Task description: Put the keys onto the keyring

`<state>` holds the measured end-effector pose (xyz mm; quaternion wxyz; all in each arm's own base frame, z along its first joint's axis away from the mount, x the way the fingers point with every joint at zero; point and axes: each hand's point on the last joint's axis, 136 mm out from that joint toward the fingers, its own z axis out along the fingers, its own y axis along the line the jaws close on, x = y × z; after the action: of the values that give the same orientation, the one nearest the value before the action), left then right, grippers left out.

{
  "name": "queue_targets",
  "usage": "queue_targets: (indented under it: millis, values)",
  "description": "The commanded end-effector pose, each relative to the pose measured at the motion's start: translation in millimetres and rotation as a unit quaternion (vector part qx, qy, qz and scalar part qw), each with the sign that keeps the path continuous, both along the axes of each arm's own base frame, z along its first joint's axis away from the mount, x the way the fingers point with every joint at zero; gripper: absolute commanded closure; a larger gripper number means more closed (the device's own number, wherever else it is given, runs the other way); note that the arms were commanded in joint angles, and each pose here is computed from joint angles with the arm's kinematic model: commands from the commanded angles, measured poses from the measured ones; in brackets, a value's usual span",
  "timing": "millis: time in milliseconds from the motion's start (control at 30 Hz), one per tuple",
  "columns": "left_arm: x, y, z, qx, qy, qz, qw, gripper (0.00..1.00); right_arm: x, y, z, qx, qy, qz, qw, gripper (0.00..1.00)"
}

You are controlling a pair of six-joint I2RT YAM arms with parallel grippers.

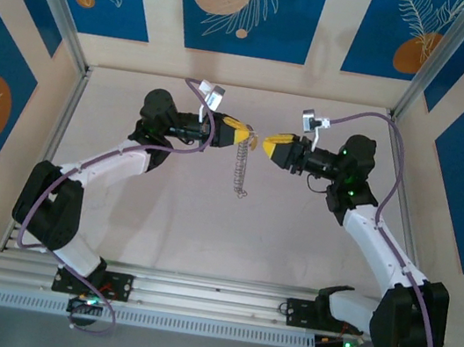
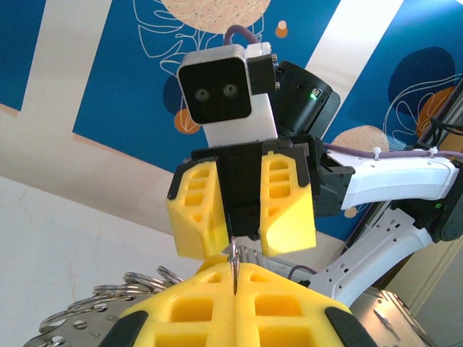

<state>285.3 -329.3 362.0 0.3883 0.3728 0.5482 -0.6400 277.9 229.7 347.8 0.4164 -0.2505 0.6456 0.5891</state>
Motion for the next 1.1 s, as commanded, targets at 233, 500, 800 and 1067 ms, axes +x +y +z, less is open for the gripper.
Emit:
queue_targets:
  millis: [233,500,800,1067]
  values:
    - [-12.8,1.4,17.2,-0.018,-0.036,-0.012,0.999,1.00,8.2,7.5,27.5,0.012,-0.016,0.002,1.000,0.66]
    - [-12.5,1.4,16.5,-0.017,-0.035,-0.013,0.999,1.00,13.1,17.8,28.5,0.008,-0.016,0.013,1.000,0.67]
    - [-13.3,1.4,17.0,-0.018,-0.036,-0.014,0.999,1.00,14.7,19.5,21.8,0.004,-0.008,0.016,1.000,0.80]
    - [-12.5,1.1,16.4,-0.018,-0.035,-0.014,0.999,1.00,12.2,20.8,19.4,0.002,-0.005,0.022,1.000,0.79]
